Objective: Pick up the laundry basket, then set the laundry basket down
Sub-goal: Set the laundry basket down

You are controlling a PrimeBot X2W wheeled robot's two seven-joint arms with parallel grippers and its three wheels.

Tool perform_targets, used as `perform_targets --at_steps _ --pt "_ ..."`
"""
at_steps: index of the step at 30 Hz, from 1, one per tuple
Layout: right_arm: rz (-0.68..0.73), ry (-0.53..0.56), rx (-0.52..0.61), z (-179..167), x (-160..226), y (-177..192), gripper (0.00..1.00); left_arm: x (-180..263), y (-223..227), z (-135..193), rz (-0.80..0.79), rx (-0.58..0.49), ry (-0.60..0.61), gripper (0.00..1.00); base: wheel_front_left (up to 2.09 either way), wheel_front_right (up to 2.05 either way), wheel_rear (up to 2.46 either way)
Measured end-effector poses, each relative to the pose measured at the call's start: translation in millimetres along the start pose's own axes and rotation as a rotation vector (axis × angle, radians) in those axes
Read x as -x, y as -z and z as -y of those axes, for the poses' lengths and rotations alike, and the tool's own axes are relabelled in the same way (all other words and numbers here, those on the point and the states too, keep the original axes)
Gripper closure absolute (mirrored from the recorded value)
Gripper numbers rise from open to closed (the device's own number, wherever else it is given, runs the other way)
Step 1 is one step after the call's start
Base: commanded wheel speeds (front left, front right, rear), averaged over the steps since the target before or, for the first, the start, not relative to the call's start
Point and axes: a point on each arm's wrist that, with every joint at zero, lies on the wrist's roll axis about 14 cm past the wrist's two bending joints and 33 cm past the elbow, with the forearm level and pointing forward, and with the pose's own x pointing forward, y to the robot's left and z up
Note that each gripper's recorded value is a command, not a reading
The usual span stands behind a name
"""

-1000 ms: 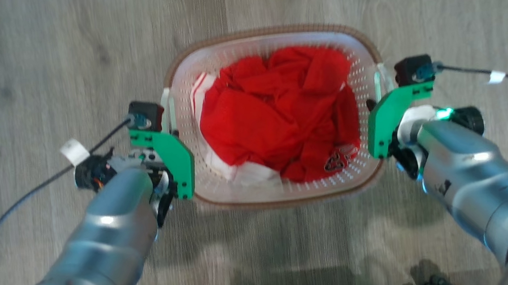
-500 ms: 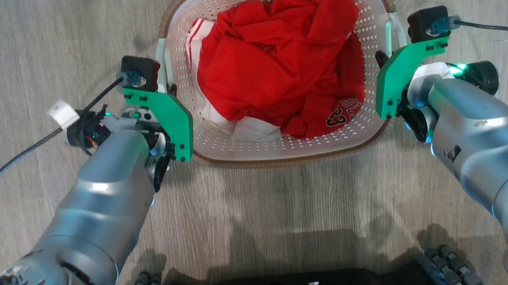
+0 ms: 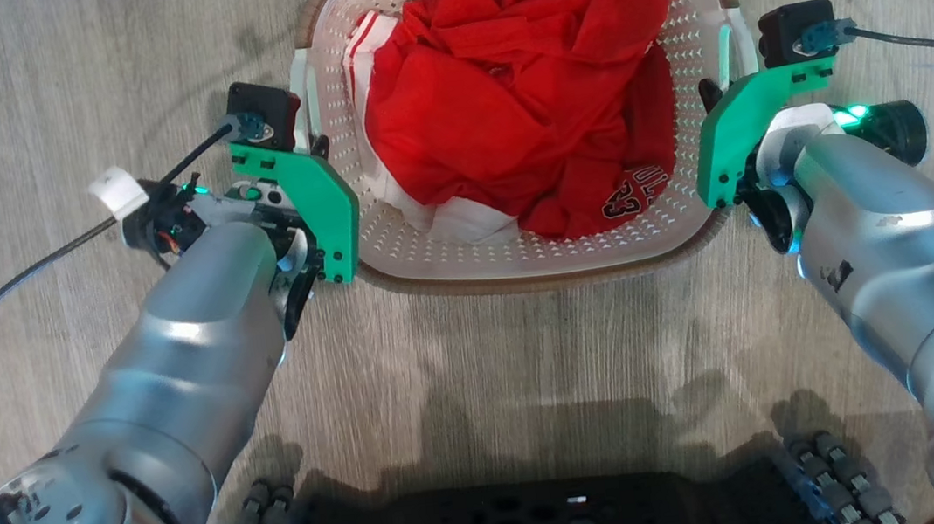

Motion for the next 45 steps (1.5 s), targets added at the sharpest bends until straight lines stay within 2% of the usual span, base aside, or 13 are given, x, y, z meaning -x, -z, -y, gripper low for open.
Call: perform_targets --at_steps 17,18,19,20,21,22,23,24,25,26,27,28,45 --pt "0.004 0.014 0.022 4 -2 -3 1.0 -2 2 3 -0.007 -0.004 0.005 1.0 0.0 0.0 0.0" --pt "0.005 0.014 0.024 4 -2 -4 0.91 -2 2 3 -0.007 -0.004 0.001 1.0 0.0 0.0 0.0" --pt "0.006 0.015 0.025 3 -1 -4 0.77 -2 2 3 -0.006 -0.003 0.001 1.0 0.0 0.0 0.0" --pt "0.007 0.015 0.03 4 -1 -4 0.66 -2 1 3 -0.004 0.003 0.001 0.8 0.0 0.0 0.0" --pt "0.008 0.015 0.034 3 -1 -5 0.56 -2 1 3 -0.003 0.0 0.001 0.65 0.0 0.0 0.0" --pt "0.011 0.015 0.037 3 0 -6 0.36 -1 0 3 -0.002 -0.001 0.001 0.58 0.0 0.0 0.0" --pt "0.015 0.013 0.037 1 0 -7 0.07 -1 -1 3 0.0 -0.001 0.0 0.51 0.0 0.0 0.0" --pt "0.019 0.012 0.037 0 1 -9 0.0 0 -2 3 0.002 -0.003 -0.007 0.27 0.0 0.0 0.0" --pt "0.023 0.011 0.038 -1 1 -10 0.0 0 -3 3 0.004 -0.004 -0.008 0.26 0.0 0.0 0.0" --pt "0.026 0.011 0.042 -2 2 -12 0.0 1 -4 2 0.006 0.0 -0.011 0.18 0.0 0.0 0.0" --pt "0.03 0.01 0.045 -3 3 -13 0.0 1 -5 2 0.009 0.002 -0.013 0.15 0.0 0.0 0.0" --pt "0.035 0.012 0.046 -3 3 -15 0.0 2 -6 2 0.012 0.003 -0.017 0.0 0.0 0.0 0.0" --pt "0.179 0.028 0.075 -6 30 -60 0.0 25 -46 0 0.157 -0.017 -0.044 0.0 0.0 0.0 0.0"
